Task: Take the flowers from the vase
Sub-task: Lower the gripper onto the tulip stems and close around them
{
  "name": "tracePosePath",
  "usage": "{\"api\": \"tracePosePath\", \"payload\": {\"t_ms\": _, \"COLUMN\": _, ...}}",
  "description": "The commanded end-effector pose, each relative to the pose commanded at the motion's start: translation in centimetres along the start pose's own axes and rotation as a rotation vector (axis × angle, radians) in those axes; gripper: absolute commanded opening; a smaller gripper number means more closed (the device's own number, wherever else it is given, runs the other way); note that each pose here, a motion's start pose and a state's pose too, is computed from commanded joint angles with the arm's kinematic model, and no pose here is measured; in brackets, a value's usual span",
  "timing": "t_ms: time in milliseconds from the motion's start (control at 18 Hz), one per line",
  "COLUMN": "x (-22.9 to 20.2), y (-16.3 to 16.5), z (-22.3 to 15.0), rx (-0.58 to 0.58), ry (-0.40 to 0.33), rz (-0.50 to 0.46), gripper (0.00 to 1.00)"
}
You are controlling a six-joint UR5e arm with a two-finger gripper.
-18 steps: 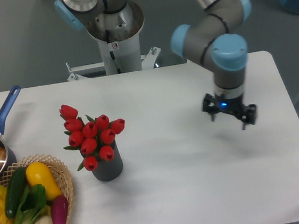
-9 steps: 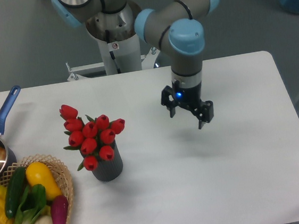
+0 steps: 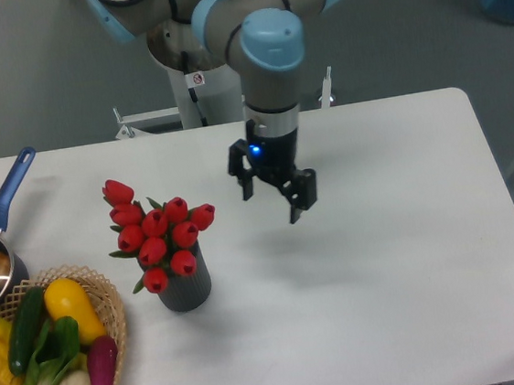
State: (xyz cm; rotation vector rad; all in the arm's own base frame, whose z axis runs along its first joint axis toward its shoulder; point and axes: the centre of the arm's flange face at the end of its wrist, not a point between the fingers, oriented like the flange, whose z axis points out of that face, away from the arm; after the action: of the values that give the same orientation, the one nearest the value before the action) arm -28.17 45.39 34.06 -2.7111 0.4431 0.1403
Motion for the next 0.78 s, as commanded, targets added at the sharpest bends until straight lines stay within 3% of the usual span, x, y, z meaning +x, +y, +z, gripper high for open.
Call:
{"api": "tracePosePath", "payload": {"t_ms": 278, "x": 0.3, "y": -3.0, "z": -0.8, "rx": 0.301, "ry": 0.144, "rz": -0.106, "gripper": 1.0}}
{"api": "tracePosePath", "payload": {"t_ms": 556, "x": -0.1, "y": -3.4, "z": 1.0, "rx": 0.419, "ry": 0.245, "rz": -0.136, "gripper": 1.0}}
{"api": "tracePosePath", "payload": {"t_ms": 778, "x": -1.0, "y": -3.0, "z": 1.3, "rx": 0.476, "ry": 0.27, "rz": -0.151, "gripper": 1.0}}
